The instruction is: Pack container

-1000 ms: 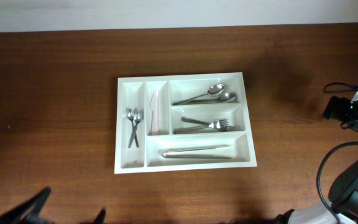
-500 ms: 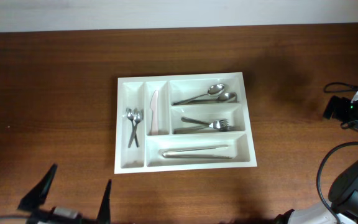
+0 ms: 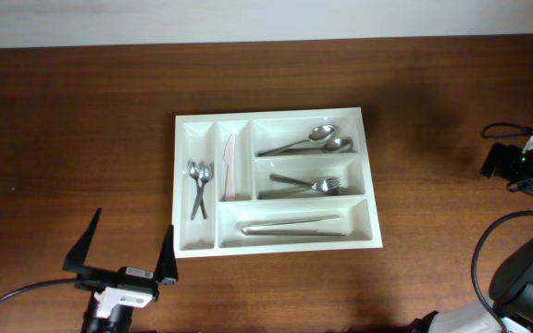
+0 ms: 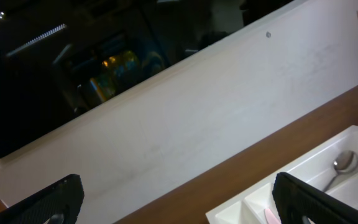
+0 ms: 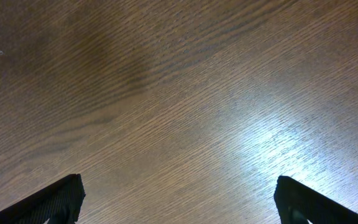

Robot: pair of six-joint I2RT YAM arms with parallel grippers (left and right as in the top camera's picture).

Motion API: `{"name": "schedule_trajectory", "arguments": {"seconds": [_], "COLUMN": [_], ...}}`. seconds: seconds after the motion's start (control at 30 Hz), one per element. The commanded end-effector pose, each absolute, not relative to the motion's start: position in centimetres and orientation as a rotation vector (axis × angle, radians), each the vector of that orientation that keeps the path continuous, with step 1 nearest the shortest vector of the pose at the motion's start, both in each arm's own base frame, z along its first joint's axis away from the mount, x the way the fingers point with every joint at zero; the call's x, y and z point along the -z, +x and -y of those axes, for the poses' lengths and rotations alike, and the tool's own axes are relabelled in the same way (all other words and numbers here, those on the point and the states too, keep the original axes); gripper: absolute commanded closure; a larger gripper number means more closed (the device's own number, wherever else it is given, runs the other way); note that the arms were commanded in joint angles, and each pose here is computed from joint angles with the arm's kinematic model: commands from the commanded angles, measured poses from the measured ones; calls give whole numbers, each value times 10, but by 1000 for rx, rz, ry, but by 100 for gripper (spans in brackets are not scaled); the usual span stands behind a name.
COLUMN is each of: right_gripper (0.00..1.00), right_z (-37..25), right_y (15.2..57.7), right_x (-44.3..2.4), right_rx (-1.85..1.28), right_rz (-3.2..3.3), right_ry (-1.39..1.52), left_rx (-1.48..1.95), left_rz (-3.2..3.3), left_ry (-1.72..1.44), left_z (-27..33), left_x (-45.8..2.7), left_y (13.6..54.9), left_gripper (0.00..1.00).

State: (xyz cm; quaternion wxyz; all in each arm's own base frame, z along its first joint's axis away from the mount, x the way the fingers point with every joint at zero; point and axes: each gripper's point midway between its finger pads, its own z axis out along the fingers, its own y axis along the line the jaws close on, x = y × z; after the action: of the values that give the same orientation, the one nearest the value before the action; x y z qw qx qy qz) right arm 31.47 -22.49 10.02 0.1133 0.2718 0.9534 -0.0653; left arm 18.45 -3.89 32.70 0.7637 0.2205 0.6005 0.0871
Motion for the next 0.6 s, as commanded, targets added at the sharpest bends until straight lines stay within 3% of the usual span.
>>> {"name": "schedule_trajectory", "arguments": {"seconds": [0.0, 0.57], "right_gripper": [1, 1], "right_z": [227, 227], "right_y": [312, 312], "right_x": [-99, -99], "right_rx": [197, 197], "right_rz": [-2794, -2794], "right_ry": [819, 819], "left_rx": [-182, 29], "left_rz": [-1317, -1396], "left_ry": [442, 11], "left_z": [35, 1], "left_x": [-318, -243], "left_y": [191, 235], "left_gripper": [1, 1]}}
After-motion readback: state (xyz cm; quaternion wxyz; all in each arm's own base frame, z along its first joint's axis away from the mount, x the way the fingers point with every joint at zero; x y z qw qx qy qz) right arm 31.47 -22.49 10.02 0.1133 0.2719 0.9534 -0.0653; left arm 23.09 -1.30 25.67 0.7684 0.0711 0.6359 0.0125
